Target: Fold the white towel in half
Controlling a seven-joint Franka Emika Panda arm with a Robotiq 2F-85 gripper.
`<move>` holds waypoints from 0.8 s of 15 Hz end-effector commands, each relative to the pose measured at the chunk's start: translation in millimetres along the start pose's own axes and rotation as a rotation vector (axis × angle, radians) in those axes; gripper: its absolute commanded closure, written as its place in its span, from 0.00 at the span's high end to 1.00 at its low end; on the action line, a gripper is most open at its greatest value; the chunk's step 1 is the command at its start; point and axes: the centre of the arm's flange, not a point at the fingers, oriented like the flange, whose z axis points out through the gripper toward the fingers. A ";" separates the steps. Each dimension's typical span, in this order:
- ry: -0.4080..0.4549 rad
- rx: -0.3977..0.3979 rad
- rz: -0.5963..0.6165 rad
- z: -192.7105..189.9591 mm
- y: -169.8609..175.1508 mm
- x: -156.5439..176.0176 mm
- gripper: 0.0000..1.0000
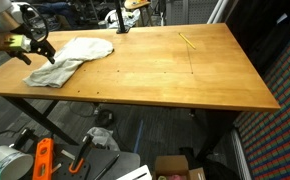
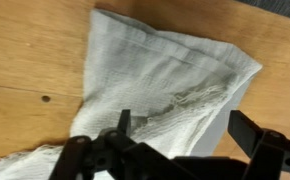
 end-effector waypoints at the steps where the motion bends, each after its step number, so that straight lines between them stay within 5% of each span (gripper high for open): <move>1: -0.089 -0.003 0.028 -28.7 53.4 5.8 1.00; 4: -0.151 -0.014 0.039 -20.8 80.3 -13.0 1.00; 12: -0.050 -0.079 0.125 -8.3 63.2 -30.8 1.00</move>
